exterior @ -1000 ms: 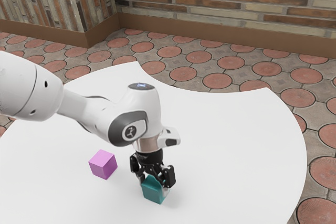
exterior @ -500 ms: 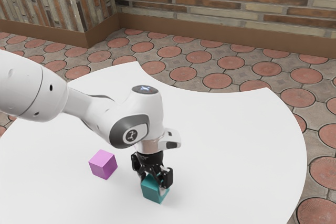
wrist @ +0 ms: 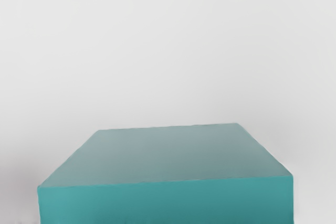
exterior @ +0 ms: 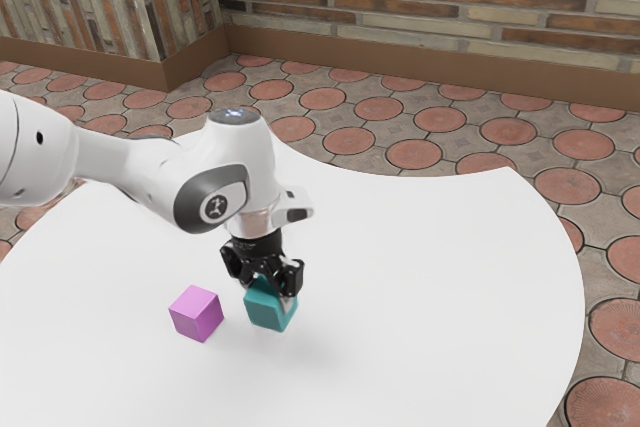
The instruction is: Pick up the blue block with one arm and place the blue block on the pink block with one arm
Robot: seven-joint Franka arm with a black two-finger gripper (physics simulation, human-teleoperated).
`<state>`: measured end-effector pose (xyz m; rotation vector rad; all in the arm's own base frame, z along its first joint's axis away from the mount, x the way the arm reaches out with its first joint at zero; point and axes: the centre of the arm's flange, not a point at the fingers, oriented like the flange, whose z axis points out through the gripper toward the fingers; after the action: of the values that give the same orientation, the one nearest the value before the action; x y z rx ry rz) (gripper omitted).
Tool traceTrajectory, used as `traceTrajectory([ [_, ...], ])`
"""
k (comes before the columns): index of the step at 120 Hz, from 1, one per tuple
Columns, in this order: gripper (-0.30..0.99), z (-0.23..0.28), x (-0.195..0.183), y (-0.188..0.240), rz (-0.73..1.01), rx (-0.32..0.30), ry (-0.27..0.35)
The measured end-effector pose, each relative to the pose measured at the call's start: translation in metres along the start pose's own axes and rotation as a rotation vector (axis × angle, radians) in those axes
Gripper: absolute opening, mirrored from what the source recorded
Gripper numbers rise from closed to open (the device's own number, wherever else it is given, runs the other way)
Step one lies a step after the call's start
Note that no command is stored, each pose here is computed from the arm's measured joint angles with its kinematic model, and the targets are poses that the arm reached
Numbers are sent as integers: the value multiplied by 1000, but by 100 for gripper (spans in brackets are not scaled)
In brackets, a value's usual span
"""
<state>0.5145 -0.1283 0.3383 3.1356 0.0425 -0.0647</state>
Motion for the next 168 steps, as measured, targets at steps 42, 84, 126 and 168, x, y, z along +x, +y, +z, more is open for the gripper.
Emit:
traceTrajectory([
  [42, 36, -17, 10, -124, -151, 31, -7],
  [84, 36, -22, -10, -165, -124, 41, -61],
  [126, 36, -23, -15, -119, 56, 48, -73],
  [168, 36, -22, -15, -151, 41, 40, -79],
])
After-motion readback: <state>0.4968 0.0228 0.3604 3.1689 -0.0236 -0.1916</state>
